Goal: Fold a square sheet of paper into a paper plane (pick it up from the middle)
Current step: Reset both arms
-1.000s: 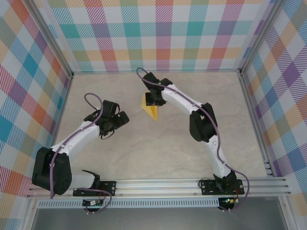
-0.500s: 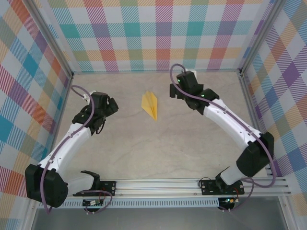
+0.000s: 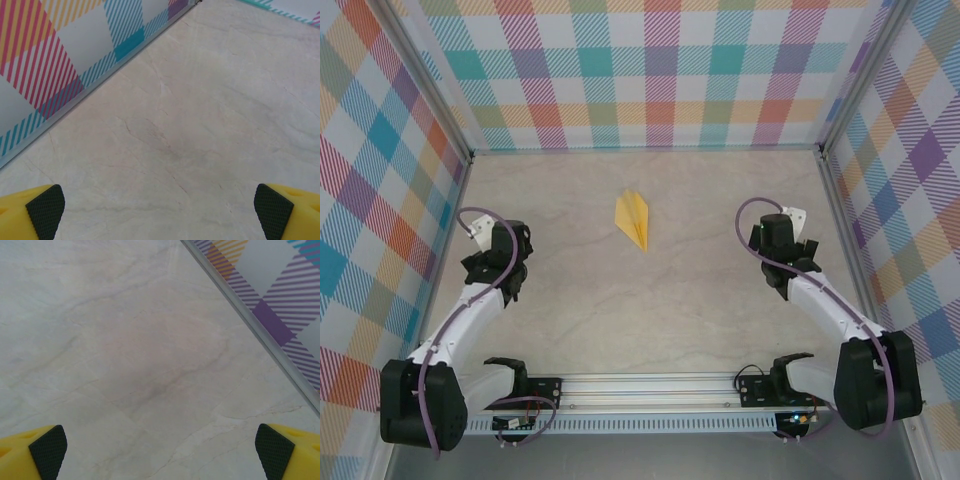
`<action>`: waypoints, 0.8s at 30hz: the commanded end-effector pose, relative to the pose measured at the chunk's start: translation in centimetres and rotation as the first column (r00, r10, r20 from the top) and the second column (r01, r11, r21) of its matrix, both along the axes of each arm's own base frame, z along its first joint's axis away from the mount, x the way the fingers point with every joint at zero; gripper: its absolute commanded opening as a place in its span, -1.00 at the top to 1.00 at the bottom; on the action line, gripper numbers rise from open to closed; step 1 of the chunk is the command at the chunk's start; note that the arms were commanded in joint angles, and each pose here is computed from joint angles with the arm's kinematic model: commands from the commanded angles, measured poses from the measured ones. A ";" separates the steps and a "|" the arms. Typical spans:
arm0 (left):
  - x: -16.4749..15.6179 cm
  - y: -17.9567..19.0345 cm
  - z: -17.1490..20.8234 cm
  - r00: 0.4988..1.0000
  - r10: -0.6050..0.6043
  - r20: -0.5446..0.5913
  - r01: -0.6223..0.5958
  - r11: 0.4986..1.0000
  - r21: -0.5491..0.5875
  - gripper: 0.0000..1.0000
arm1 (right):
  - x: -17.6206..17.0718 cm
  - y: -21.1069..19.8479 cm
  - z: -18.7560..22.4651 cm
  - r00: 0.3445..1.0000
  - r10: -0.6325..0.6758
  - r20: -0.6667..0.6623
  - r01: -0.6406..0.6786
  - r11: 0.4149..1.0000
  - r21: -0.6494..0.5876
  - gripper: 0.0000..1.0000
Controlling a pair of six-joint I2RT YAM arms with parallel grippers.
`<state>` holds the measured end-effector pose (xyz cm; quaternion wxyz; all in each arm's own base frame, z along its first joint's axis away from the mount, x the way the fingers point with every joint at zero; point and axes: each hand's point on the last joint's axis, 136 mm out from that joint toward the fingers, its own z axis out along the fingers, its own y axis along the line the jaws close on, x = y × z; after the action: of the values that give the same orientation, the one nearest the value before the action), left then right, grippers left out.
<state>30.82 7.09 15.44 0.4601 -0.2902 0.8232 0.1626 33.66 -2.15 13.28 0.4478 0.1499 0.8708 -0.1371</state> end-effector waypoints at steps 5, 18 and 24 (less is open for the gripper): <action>2.5 -1.6 1.6 0.958 -0.217 0.188 0.204 0.975 0.086 -1.00 | 2.8 1.0 -1.3 0.986 0.138 0.099 -0.137 0.990 -0.009 -1.00; 5.6 -5.4 -2.3 0.833 -0.506 0.223 0.505 0.861 0.067 -1.00 | 5.7 4.1 -2.7 0.898 0.366 0.244 -0.375 0.927 -0.009 -0.99; 5.8 -5.5 -4.0 0.828 -0.522 0.207 0.523 0.851 0.055 -1.00 | 5.4 4.3 -2.9 0.879 0.390 0.273 -0.406 0.914 0.002 -0.99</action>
<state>36.37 1.66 11.23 0.5587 -0.0846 0.8250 0.0067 38.53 1.55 8.76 0.5378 0.0125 0.8428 -0.0163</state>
